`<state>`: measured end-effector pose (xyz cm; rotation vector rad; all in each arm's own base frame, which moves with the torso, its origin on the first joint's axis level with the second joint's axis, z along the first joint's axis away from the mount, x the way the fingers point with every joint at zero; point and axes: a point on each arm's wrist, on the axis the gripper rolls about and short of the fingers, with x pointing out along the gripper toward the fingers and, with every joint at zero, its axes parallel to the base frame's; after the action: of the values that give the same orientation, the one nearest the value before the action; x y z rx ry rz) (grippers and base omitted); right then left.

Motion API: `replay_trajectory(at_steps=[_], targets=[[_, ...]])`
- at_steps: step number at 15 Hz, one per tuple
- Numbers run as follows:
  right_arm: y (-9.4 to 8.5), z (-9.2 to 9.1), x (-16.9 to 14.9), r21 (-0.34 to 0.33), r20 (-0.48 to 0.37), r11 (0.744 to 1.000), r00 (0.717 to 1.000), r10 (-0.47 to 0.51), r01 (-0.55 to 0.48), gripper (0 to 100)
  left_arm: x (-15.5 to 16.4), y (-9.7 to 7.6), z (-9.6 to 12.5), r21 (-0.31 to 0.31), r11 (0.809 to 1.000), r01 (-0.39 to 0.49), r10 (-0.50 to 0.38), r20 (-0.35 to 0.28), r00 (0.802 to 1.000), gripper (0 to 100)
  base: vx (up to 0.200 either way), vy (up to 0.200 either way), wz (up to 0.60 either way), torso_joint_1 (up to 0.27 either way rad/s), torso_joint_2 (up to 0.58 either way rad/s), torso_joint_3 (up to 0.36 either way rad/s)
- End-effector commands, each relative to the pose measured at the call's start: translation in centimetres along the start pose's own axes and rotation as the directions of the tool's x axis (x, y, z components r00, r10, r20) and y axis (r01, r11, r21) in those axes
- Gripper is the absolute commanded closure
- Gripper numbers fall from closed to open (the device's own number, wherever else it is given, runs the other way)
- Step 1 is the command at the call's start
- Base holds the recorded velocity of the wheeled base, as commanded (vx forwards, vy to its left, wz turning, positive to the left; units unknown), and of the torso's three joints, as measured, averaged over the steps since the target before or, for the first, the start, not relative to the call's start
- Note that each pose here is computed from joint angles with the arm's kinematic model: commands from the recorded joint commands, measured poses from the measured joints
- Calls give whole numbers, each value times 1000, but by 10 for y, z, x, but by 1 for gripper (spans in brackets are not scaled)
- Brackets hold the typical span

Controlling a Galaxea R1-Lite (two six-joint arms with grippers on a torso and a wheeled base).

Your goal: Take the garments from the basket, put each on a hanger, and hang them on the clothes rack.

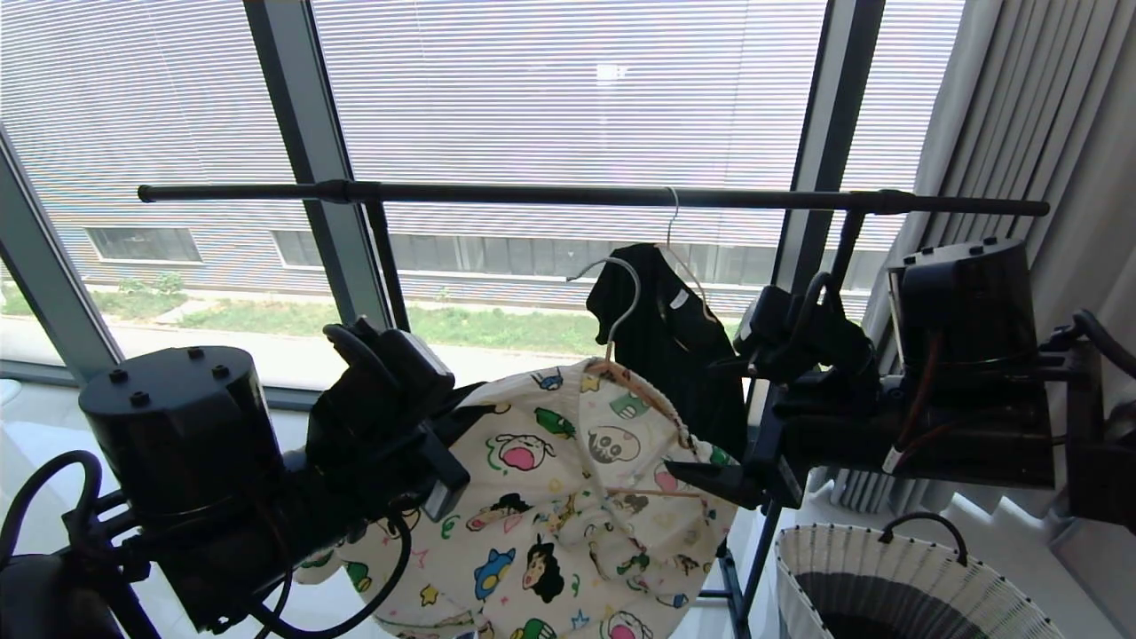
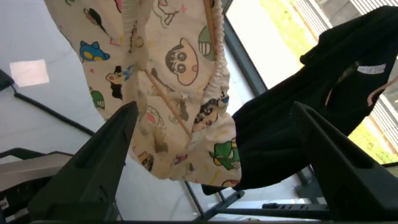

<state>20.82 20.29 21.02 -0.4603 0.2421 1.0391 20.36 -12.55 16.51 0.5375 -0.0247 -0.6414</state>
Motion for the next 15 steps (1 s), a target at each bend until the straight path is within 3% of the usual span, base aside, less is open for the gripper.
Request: replay_trajectory(at_steps=[1,9,12,13,15], targets=[[2,-6,17,4,-33,999,999,41,-41,0,0,-11,6,9,999,45,-45,22,999,100,0,0,0,0,0,0],[4,-23,34,32,-102,995,989,102,-100,0,-1,-19,16,44,997,63,-67,90,994,100,0,0,0,0,0,0],[-8,-29,34,53,-114,996,991,73,-67,0,-1,-20,17,45,997,66,-70,93,993,100,0,0,0,0,0,0],[-10,-30,34,55,-115,997,991,68,-62,100,-1,-21,17,46,997,69,-73,95,993,100,0,0,0,0,0,0],[-10,-31,35,55,-117,997,991,67,-61,100,-1,-21,17,46,996,71,-75,96,993,100,0,0,0,0,0,0]])
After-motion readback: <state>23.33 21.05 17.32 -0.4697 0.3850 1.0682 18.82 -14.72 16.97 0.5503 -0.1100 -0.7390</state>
